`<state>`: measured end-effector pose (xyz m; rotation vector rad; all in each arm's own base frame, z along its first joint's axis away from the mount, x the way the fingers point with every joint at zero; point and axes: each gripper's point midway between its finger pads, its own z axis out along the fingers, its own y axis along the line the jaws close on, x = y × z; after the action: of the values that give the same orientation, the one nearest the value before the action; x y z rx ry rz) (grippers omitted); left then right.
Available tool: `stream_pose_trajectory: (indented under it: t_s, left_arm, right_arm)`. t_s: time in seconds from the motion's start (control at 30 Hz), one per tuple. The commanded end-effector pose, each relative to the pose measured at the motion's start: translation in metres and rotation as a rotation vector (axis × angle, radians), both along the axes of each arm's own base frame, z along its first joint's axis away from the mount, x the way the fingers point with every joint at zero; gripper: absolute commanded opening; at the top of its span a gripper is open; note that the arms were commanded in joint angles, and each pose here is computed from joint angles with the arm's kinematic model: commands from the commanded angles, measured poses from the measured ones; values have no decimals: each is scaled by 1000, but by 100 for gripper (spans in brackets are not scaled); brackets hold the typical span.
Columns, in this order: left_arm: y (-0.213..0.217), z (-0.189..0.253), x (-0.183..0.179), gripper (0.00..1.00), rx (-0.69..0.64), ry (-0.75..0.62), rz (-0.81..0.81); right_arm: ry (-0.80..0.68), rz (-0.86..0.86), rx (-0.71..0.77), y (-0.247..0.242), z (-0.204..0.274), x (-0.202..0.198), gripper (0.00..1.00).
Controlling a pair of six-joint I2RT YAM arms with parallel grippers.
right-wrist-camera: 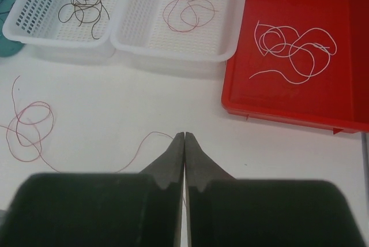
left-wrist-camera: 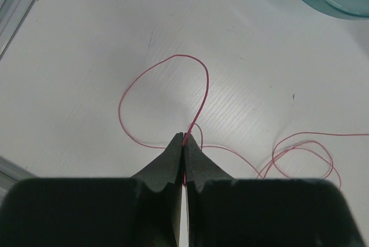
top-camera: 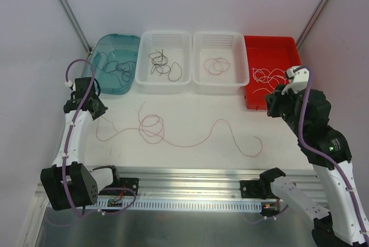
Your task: Untangle the cables
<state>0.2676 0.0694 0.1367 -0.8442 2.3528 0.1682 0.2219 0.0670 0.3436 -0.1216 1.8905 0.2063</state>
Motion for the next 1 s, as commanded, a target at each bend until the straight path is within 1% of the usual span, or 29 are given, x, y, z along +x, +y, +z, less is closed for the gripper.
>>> stream_pose_trajectory:
  t_s: [0.0,0.03,0.07,0.1,0.13,0.17,0.2,0.27,0.3,0.33,0.37,0.4,0.43,0.47,0.5,0.53,0.57,0.6,0.63,0.67,0.7,0.73,0.8,0.83,0.97]
  left_arm:
    - [0,16,2,0,-5,-41,-24]
    - [-7,18,3,0,-32,-56,-48]
    - [-12,18,3,0,-52,-62,-69]
    - [-22,16,3,0,-92,-69,-101]
    - [-27,14,3,0,-112,-65,-118]
    - [-30,12,2,0,-126,-63,-134]
    - [-35,6,-1,0,-148,-50,-145]
    - [-42,-1,-5,1,-184,-39,-162]
    - [-44,-7,-10,5,-194,-29,-164]
    - [-46,-9,-12,7,-202,-27,-170]
    - [-47,-12,-14,10,-206,-24,-170]
    - [-49,-15,-19,18,-213,-24,-169]
    - [-54,-16,-21,23,-237,-29,-173]
    - [-57,-16,-22,27,-249,-36,-177]
    - [-61,-18,-26,34,-263,-42,-188]
    - [-65,-18,-27,38,-281,-46,-195]
    - [-68,-19,-29,43,-292,-49,-201]
    - [-70,-21,-32,56,-300,-46,-207]
    - [-74,-21,-33,60,-313,-51,-220]
    - [-76,-23,-35,66,-319,-49,-223]
    - [-76,-28,-38,69,-322,-40,-224]
    - [-77,-29,-38,77,-324,-41,-225]
    - [-79,-37,-43,81,-333,-29,-225]
    - [-80,-41,-45,84,-342,-24,-225]
    - [-89,-54,-49,84,-388,-15,-239]
  right_arm:
    - [30,26,28,7,3,2,1]
    - [49,126,40,24,0,-1,1]
    - [107,184,44,37,-15,1,1]
    - [136,289,78,57,-20,-3,1]
    - [167,345,87,68,-31,-4,1]
    - [247,392,90,80,-57,-3,1]
    - [273,449,109,92,-66,-4,1]
    - [324,510,83,110,-89,-7,9]
    - [358,513,55,116,-109,-3,12]
    - [369,533,39,123,-117,-3,19]
    - [385,572,24,134,-125,-8,22]
    - [408,586,12,144,-139,-4,25]
    - [416,611,6,152,-145,-6,35]
    - [413,650,0,168,-149,-8,39]
    - [445,657,-26,176,-164,-6,43]
    - [462,670,-42,184,-172,-7,48]
    - [457,710,-54,200,-176,-12,50]
    - [491,703,-89,209,-192,-9,52]
    - [497,736,-110,222,-197,-16,54]
    - [490,749,-119,233,-201,-15,56]
    - [501,751,-141,240,-208,-15,58]
    - [514,782,-165,259,-218,-19,59]
    - [522,786,-200,275,-230,-21,59]
    - [530,807,-219,292,-240,-24,59]
    - [529,828,-261,327,-259,-27,59]
